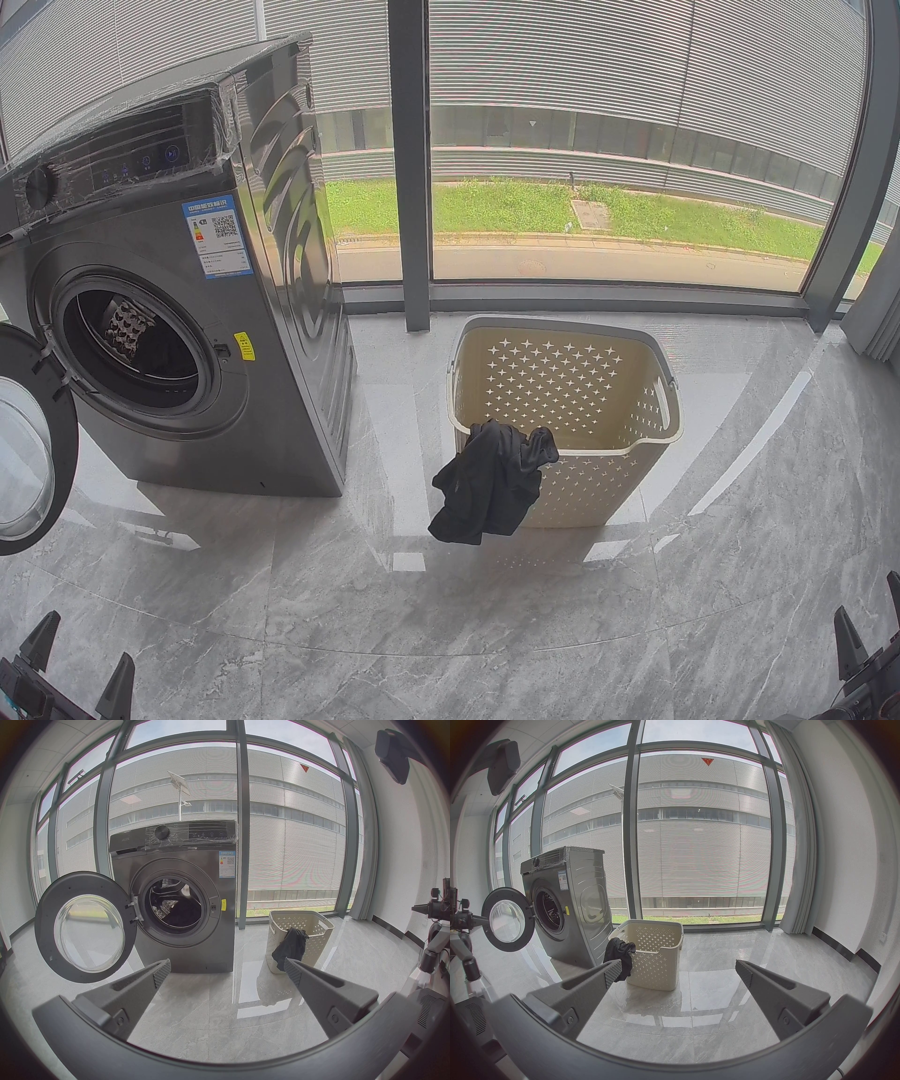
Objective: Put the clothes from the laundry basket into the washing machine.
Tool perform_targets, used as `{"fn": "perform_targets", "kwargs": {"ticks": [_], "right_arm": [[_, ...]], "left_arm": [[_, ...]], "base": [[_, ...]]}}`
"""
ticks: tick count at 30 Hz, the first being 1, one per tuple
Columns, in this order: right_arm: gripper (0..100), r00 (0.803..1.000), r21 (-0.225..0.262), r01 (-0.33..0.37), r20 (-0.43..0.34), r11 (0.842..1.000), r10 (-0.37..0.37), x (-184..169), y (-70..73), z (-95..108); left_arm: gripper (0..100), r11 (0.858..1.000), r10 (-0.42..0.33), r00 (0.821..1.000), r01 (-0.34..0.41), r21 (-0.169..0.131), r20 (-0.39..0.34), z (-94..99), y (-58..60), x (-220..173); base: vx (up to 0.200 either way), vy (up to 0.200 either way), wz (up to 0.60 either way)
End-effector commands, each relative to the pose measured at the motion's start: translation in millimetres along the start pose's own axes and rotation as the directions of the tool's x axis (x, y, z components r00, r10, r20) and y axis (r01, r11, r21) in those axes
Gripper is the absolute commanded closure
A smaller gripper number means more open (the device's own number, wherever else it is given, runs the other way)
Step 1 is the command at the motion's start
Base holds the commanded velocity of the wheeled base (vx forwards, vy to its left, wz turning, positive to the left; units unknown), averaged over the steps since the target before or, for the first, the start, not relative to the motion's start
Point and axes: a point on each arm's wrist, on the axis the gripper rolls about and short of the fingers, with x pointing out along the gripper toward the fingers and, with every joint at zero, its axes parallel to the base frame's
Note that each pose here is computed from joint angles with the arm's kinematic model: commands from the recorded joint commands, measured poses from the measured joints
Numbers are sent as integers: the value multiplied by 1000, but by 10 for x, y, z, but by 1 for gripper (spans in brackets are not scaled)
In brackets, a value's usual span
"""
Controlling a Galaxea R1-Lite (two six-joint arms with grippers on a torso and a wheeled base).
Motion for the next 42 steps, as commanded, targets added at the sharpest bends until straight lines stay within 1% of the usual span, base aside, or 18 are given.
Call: {"fn": "perform_targets", "kwargs": {"ticks": [1, 10, 14, 19, 22, 25, 28, 33, 37, 38, 39, 40, 41, 42], "right_arm": [[0, 1000, -1, -1, -1, 1000, 1, 1, 0, -52], [0, 1000, -1, -1, -1, 1000, 1, 1, 0, -52], [0, 1000, -1, -1, -1, 1000, 1, 1, 0, -52], [0, 1000, 1, -1, -1, 1000, 1, 1, 0, -52], [0, 1000, 1, -1, -1, 1000, 1, 1, 0, -52], [0, 1000, 1, -1, 0, 1000, 1, 1, 0, -51], [0, 1000, 1, -1, 0, 1000, 1, 1, 0, -51], [0, 1000, 1, -1, 0, 1000, 1, 1, 0, -51], [0, 1000, 18, 3, 11, 1000, -4, 0, 0, -40], [0, 997, 23, -2, 78, 1000, 1, -25, 0, 80], [0, 978, 34, -7, 209, 999, 0, -118, -2, 356], [0, 953, 33, -23, 304, 999, 11, -233, -6, 661], [0, 952, 32, -32, 305, 999, 20, -241, -9, 751], [0, 956, 28, -53, 289, 998, 43, -227, -13, 858]], "left_arm": [[0, 1000, 0, 1000, 0, 0, 1, -47, -1, 2], [0, 1000, 0, 1000, 0, 0, 0, -49, -1, 2], [0, 1000, -3, 1000, 3, 5, 1, -47, -1, 2], [0, 1000, -3, 1000, 3, 2, 1, -47, -1, 2], [0, 1000, -3, 1000, 3, 5, 1, -47, -1, 2], [0, 1000, -1, 1000, 1, 0, 1, -47, -1, 2], [0, 1000, 0, 1000, 0, 2, 1, -47, -1, 2], [0, 1000, 0, 1000, 0, 2, 1, -47, -1, 2], [0, 1000, -1, 1000, 1, 2, 1, -47, -1, 2], [0, 1000, -1, 1000, 1, 2, 1, -47, -1, 2], [0, 1000, 0, 1000, 0, 2, 1, -47, -1, 2], [0, 1000, 0, 1000, 0, 2, 1, -47, -1, 2], [0, 1000, 0, 1000, 0, 2, 1, -47, -1, 2], [0, 1000, 0, 1000, 0, 3, 1, -47, -1, 2]], "base": [[0, 0, 0], [0, 0, 0], [0, 0, 0], [0, 0, 0], [200, 0, 0], [200, 0, 0], [200, 0, 0], [0, 0, 0], [0, 0, 0], [200, 0, 0], [200, 0, 0], [200, 0, 0], [200, 0, 0], [200, 0, 0]]}}
